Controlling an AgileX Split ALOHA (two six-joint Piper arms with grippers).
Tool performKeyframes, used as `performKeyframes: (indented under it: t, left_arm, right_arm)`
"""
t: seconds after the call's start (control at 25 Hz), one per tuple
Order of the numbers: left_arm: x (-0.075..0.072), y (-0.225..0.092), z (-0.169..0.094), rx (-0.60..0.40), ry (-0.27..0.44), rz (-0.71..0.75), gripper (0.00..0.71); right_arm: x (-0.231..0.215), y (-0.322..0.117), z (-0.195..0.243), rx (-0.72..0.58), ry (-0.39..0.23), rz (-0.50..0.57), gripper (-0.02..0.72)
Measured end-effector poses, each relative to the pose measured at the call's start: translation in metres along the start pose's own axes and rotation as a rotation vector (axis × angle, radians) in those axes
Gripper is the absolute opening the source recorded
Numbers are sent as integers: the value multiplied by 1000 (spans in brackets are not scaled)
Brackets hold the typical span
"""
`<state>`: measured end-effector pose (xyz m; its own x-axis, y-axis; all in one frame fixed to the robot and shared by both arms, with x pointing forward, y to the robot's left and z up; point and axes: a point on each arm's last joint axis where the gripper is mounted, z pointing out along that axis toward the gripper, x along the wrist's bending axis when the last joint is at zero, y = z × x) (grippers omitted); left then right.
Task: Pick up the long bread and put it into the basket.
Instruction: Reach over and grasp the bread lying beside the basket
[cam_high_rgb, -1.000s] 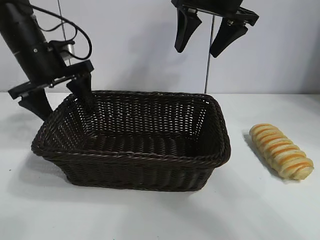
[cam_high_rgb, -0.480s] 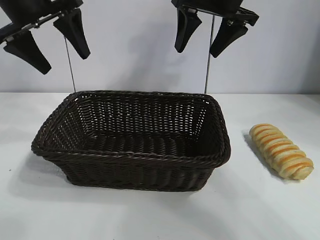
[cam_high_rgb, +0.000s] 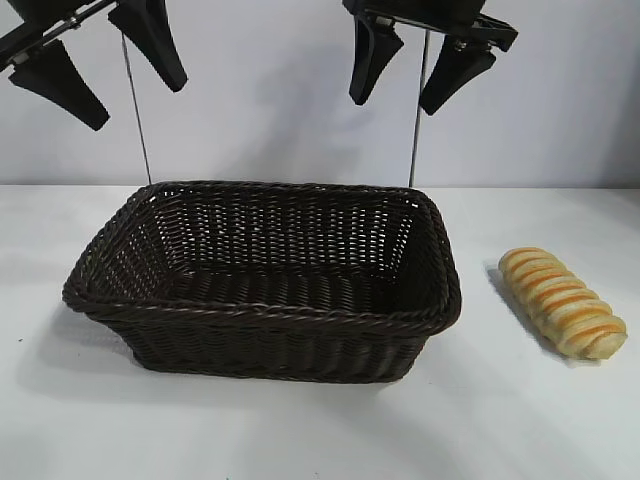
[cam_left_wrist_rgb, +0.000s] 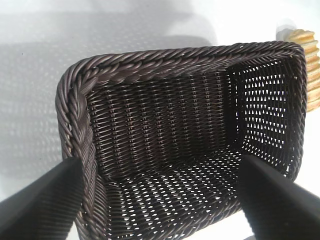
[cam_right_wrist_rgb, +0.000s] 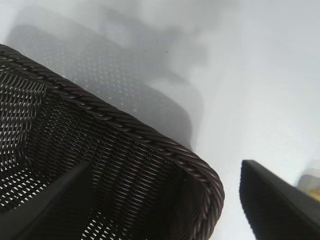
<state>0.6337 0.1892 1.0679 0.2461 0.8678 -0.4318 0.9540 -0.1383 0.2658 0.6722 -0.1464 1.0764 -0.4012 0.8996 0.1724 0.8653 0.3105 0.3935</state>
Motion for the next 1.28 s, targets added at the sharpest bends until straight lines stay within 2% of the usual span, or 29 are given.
performKeyframes:
  t: [0.24,0.52,0.84,1.08,1.28]
  left_arm:
    - [0,0,0,0,0,0,606]
    - [0,0,0,0,0,-1,606]
    - [0,0,0,0,0,-1,606]
    - [0,0,0,0,0,-1,606]
    - [0,0,0,0,0,-1,606]
  right_arm:
    - [-1,0,0,2,-15,-5,579]
    - [-23,-2,-3,13,-172,16,579]
    - [-83,-9,-17,4,-262,134,579]
    - [-100,-14,-18,15,-275,179,579]
    - [-103,-31,5,111,-263,192,579]
